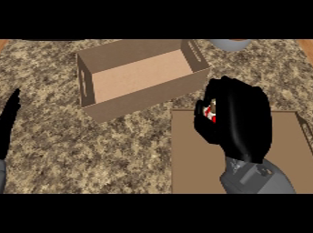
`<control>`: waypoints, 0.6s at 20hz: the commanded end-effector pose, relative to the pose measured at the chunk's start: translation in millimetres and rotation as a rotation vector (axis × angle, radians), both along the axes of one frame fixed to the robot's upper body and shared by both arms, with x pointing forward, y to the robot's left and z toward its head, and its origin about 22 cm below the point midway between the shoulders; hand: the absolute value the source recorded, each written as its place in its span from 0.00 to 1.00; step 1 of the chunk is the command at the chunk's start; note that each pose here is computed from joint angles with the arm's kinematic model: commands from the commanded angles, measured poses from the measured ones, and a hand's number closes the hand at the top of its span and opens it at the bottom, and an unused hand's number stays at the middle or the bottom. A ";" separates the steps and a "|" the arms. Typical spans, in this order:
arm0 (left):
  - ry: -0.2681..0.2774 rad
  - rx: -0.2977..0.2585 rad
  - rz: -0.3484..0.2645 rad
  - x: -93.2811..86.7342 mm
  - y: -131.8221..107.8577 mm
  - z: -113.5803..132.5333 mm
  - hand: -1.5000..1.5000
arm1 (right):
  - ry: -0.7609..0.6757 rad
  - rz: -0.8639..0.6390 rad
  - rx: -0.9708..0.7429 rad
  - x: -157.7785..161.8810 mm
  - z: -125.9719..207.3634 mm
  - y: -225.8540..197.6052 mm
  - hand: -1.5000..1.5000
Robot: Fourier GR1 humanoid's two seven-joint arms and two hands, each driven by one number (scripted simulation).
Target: Pick the cupcake from the tray and place it in the cardboard box
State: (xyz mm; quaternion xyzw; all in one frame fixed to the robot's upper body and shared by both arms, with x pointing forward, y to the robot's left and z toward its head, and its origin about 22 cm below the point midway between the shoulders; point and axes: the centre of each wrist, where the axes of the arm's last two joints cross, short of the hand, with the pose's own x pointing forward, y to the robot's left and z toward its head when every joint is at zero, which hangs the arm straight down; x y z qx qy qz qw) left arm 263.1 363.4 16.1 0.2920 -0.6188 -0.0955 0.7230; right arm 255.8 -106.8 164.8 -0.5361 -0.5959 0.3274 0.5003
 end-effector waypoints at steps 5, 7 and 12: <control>-0.015 0.017 -0.031 4.3 -19.4 -4.6 0.50 | -0.029 0.070 0.190 62.1 52.4 35.9 1.00; 0.002 0.006 -0.022 7.5 -1.8 6.0 0.50 | -0.028 0.065 0.224 62.6 54.0 56.7 1.00; 0.001 0.001 -0.030 16.8 -10.5 -6.7 0.50 | -0.045 0.043 0.337 108.5 62.3 70.0 1.00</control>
